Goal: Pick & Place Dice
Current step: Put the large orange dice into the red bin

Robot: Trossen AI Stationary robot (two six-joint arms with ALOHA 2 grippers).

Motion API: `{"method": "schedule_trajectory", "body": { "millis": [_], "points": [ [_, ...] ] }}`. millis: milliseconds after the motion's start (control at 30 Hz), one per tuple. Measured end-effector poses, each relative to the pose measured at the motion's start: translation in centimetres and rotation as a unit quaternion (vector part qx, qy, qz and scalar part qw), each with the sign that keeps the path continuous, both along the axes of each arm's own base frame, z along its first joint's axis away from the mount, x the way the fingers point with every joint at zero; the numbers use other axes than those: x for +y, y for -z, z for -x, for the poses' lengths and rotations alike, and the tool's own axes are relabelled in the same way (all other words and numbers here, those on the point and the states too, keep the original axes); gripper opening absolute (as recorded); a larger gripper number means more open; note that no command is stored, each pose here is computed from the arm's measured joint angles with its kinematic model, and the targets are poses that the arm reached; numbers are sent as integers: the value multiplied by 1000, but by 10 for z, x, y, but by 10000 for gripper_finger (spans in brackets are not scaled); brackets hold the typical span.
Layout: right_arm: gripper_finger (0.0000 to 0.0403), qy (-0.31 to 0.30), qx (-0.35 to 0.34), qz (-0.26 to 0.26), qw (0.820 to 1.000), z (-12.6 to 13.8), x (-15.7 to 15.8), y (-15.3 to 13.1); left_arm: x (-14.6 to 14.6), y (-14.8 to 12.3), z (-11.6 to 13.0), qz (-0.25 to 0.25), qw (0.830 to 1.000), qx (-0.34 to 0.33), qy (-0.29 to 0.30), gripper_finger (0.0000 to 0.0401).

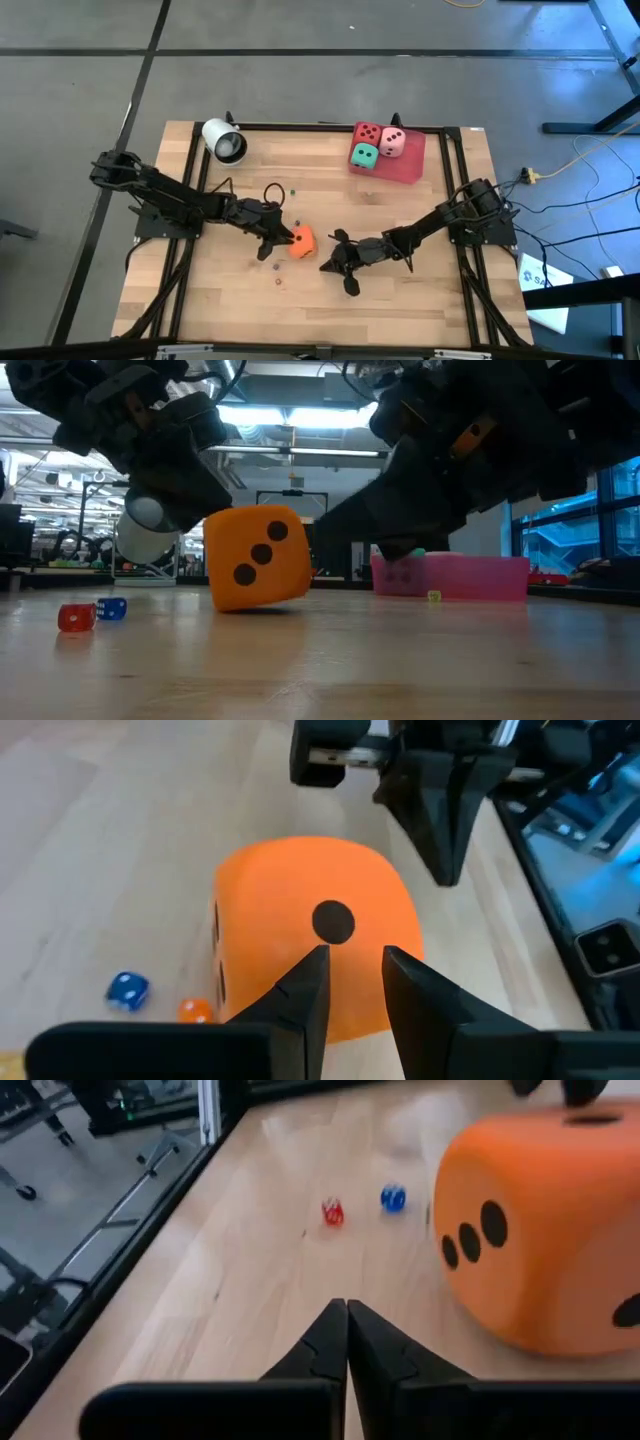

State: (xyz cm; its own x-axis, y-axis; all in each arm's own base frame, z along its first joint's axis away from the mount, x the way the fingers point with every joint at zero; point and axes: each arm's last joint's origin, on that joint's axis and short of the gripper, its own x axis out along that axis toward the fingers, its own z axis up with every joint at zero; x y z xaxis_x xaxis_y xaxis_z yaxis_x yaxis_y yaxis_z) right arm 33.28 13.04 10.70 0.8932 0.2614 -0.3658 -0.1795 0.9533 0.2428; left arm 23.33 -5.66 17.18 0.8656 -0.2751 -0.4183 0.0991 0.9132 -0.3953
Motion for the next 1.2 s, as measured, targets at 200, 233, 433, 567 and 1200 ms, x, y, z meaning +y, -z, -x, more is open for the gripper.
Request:
{"method": "schedule_trajectory", "body": {
  "millis": [200,233,433,567,1200],
  "points": [
    [8,-8,-20,15,1000,-1,0,-3,5,-25,15,-21,999,-36,-17,90],
    [7,-8,-20,15,1000,-1,0,-3,6,-25,18,-15,999,-28,-20,90],
    [7,-1,-23,15,1000,-3,-4,-3,3,-14,25,8,998,49,-46,90],
    [10,8,-25,15,1000,-5,-10,-4,-3,0,20,8,996,77,-50,88],
    [7,60,31,68,995,10,-30,-46,0,35,-37,-47,998,-12,-39,86]
  ]
}}
